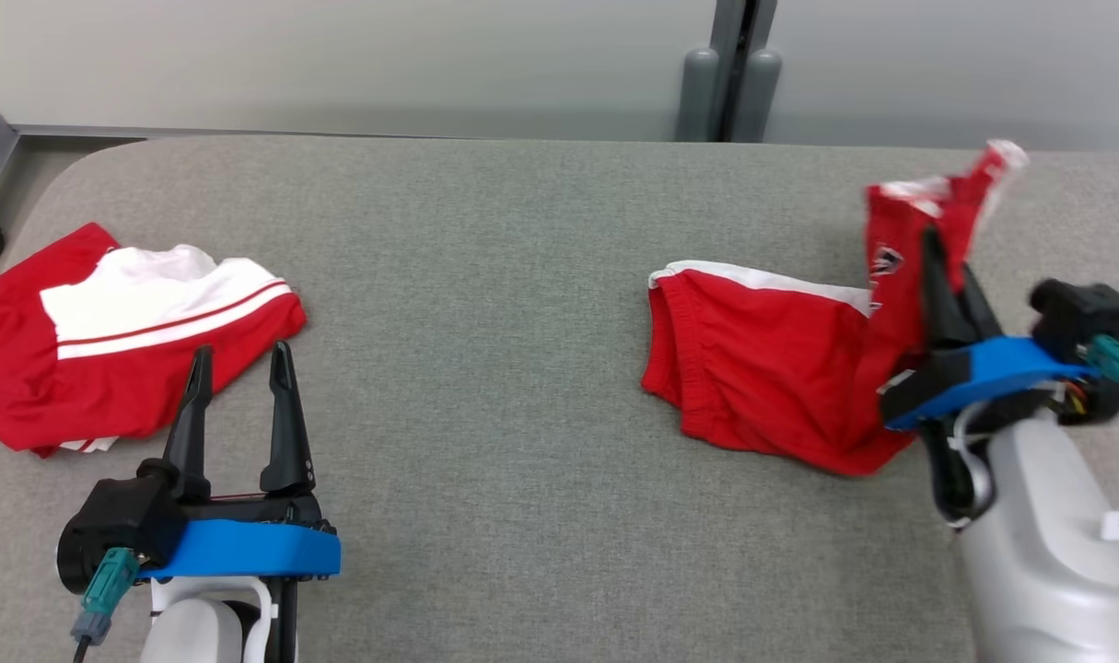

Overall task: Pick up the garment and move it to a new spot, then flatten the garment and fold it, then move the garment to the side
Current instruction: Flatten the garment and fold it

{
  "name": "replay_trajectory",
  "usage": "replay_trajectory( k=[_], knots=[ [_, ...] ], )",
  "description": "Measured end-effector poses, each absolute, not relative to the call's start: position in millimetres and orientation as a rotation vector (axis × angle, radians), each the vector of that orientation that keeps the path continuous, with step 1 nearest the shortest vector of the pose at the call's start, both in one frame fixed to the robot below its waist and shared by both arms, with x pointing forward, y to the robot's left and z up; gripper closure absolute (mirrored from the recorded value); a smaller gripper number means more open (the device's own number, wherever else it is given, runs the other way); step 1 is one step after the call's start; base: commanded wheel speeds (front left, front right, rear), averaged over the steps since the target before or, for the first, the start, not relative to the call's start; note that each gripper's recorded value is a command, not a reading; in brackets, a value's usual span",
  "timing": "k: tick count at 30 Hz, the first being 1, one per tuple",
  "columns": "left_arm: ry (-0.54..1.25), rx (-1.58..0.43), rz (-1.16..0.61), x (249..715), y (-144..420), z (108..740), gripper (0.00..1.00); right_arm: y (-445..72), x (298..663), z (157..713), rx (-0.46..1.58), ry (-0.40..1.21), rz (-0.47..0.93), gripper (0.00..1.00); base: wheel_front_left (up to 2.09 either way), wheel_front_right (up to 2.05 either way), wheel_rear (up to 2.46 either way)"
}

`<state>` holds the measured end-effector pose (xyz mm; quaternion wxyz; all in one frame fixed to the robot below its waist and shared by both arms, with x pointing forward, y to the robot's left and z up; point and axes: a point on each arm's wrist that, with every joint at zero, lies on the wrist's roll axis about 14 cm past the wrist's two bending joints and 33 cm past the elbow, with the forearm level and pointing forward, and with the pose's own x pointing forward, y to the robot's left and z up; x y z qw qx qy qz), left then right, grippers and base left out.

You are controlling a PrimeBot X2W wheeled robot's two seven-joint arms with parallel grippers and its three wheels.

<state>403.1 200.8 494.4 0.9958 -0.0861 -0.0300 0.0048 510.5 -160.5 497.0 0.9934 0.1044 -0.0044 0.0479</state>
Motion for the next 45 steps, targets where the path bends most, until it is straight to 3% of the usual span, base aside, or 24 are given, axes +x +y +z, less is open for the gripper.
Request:
replay_trajectory(
  k=[10, 20, 21, 22, 23, 33, 45],
  knots=[
    [-0.060, -0.172, 0.046, 394.2, 213.0, 494.8, 0.00, -45.9, 501.7, 494.8, 0.172, 0.026, 0.410, 1.00, 0.00, 0.00, 0.00],
    [-0.048, -0.178, 0.072, 386.6, 220.4, 490.8, 0.00, -5.8, 449.3, 431.5, 0.141, 0.208, 0.552, 1.00, 0.00, 0.00, 0.00],
    [-0.048, -0.179, 0.073, 386.7, 220.7, 490.7, 0.00, -5.7, 447.0, 428.4, 0.139, 0.218, 0.556, 0.91, 0.00, 0.00, 0.00],
    [-0.048, -0.180, 0.074, 386.9, 221.0, 490.5, 0.00, -5.9, 445.9, 427.0, 0.136, 0.222, 0.558, 0.05, 0.00, 0.00, 0.00],
    [-0.048, -0.180, 0.075, 387.1, 221.2, 490.4, 0.00, -4.7, 443.6, 424.8, 0.125, 0.228, 0.568, 0.00, 0.00, 0.00, 0.00],
    [-0.047, -0.181, 0.046, 390.9, 211.5, 490.4, 0.00, -17.7, 447.3, 468.0, 0.113, 0.081, 0.550, 0.00, 0.00, 0.00, 0.00],
    [-0.040, -0.155, -0.004, 392.0, 194.1, 490.2, 0.00, -113.2, 441.0, 518.4, 0.075, -0.096, 0.282, 0.00, 0.00, 0.00, 0.00]
  ],
)
